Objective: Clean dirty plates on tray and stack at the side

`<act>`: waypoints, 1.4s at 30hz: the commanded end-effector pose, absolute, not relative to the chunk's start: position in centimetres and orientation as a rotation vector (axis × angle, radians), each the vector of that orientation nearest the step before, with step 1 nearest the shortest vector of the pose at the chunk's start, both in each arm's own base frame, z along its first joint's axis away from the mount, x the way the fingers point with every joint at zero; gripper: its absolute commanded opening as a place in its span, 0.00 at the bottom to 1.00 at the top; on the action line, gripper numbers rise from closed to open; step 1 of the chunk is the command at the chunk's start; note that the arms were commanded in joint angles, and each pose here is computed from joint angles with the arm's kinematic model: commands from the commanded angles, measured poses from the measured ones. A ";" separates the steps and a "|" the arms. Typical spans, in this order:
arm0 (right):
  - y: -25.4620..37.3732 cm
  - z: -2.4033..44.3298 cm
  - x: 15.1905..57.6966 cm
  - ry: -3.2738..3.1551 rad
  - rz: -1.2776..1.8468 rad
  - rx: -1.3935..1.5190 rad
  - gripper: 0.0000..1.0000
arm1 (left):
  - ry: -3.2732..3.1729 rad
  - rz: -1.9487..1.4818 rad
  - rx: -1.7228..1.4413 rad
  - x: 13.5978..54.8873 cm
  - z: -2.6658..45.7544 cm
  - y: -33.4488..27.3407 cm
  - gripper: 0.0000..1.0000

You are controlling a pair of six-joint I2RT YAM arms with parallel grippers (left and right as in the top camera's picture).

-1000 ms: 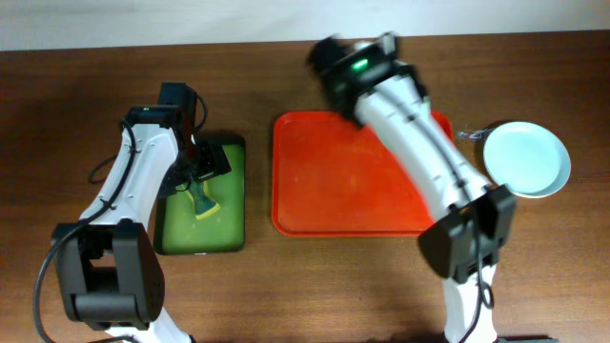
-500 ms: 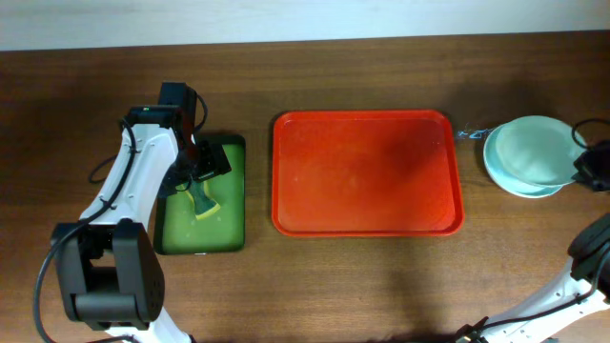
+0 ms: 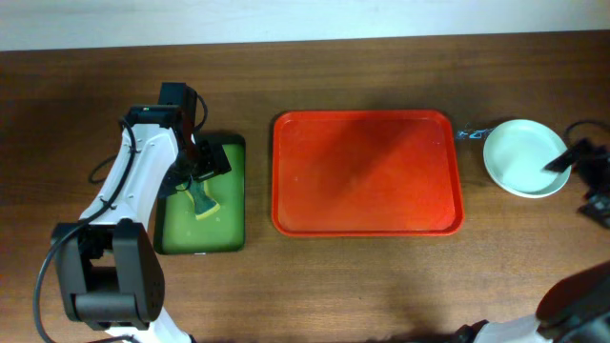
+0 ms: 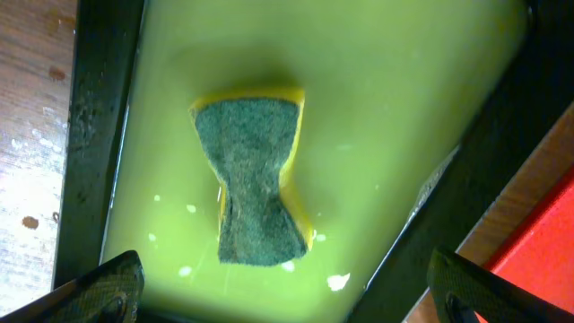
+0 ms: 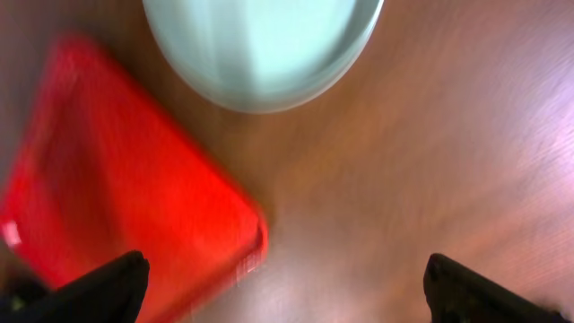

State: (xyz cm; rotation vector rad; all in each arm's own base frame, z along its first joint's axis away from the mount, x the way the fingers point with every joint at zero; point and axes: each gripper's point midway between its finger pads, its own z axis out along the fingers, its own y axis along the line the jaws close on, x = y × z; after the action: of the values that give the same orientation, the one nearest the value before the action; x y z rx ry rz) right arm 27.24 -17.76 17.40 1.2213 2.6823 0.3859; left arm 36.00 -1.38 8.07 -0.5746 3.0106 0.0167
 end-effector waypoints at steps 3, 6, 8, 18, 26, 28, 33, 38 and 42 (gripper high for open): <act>-9.4 18.8 23.2 2.642 0.327 0.872 0.99 | 2.987 -0.003 -0.576 36.3 8.9 -1.4 0.99; -3.0 19.4 20.2 2.453 0.350 0.557 0.99 | 2.987 -0.003 -0.576 36.3 8.9 -1.4 0.99; -2.2 19.7 18.9 2.399 0.327 0.518 0.98 | 2.987 -0.003 -0.576 36.3 8.9 -1.4 0.99; -3.3 18.9 18.6 2.433 0.247 0.549 0.99 | 2.987 -0.003 -0.576 36.3 8.9 -1.4 0.99; 6.5 22.1 20.8 1.902 0.327 -0.363 0.98 | 2.987 -0.003 -0.576 36.3 8.9 -1.4 0.99; 6.4 19.5 21.3 1.893 0.324 -0.363 0.98 | 2.987 -0.003 -0.576 36.3 8.9 -1.4 0.99; 6.3 20.2 21.5 1.662 0.253 -0.389 0.98 | 2.987 -0.003 -0.576 36.3 8.9 -1.4 0.99; 5.4 20.4 22.1 1.600 0.184 -0.352 0.98 | 2.987 -0.003 -0.576 36.3 8.9 -1.4 0.99; 3.8 20.3 22.6 1.617 0.089 -0.269 0.98 | 2.987 -0.003 -0.576 36.3 8.9 -1.4 0.99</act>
State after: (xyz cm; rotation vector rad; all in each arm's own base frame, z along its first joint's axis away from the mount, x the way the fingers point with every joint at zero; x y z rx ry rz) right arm 22.28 4.83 20.52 -0.3200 1.6113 0.1594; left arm 36.06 -1.44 8.16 -0.5742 3.0093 0.0107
